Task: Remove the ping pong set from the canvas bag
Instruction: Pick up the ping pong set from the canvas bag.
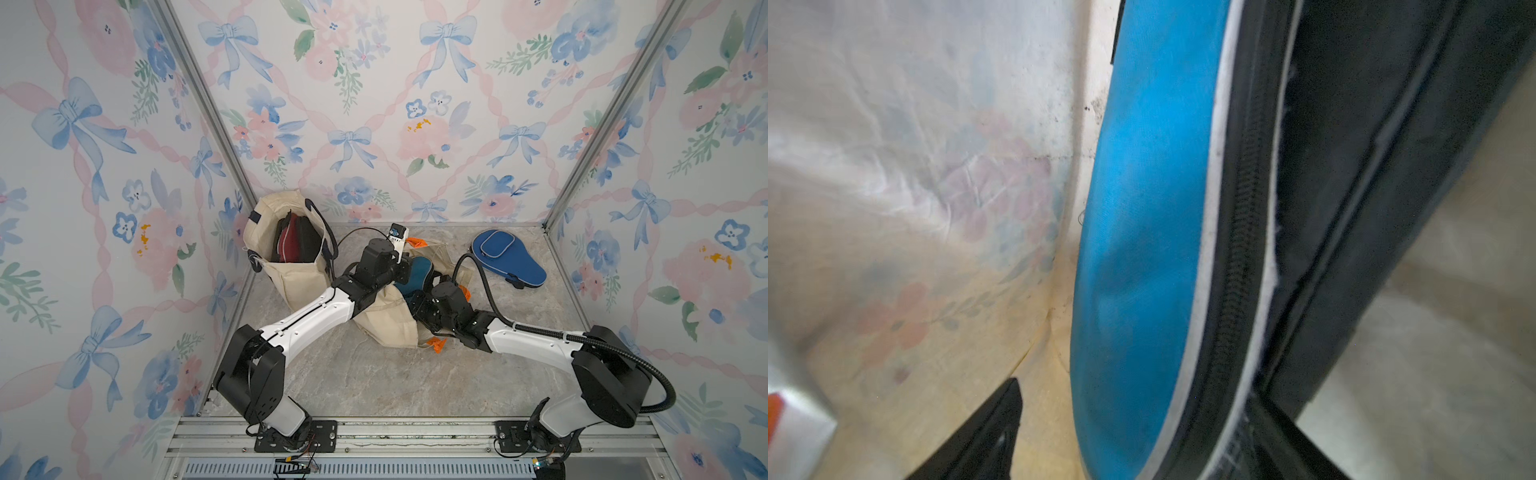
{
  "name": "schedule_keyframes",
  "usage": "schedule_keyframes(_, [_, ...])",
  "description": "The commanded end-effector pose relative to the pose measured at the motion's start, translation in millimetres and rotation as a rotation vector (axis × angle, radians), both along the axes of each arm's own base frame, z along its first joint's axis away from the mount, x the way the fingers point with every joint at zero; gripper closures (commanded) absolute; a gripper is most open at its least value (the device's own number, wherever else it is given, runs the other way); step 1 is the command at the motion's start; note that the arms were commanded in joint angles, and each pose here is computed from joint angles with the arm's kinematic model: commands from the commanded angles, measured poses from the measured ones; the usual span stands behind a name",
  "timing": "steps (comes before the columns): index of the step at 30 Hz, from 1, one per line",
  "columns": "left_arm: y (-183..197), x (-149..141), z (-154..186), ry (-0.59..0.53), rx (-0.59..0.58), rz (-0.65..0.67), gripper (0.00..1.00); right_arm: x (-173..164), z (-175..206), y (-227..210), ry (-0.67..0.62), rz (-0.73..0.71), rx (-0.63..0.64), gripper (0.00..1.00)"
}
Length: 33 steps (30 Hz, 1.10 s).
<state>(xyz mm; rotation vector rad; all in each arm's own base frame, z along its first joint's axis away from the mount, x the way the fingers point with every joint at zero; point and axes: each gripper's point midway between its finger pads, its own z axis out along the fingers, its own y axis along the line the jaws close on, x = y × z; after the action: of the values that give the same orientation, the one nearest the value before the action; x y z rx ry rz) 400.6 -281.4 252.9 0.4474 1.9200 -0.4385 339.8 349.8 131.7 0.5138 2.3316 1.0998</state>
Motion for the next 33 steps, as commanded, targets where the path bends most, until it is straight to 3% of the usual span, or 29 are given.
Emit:
schedule_keyframes(1, [-6.9, -0.2, -1.0, -0.017, 0.000, -0.021, 1.00, 11.6, 3.1, 3.9, -0.012, -0.019, 0.053, 0.22])
schedule_keyframes(14, [-10.4, -2.4, -3.5, -0.018, 0.010, -0.028, 1.00, 29.1, 29.2, -1.9, -0.128, -0.047, 0.071, 0.22])
schedule_keyframes(21, [-11.4, -2.4, -5.7, -0.015, 0.015, -0.030, 1.00, 31.3, 48.0, -8.0, -0.222, -0.054, 0.011, 0.22])
schedule_keyframes(33, [-13.7, -3.4, -7.4, -0.012, 0.016, -0.035, 1.00, 41.9, 6.9, -14.1, -0.113, -0.077, -0.064, 0.21])
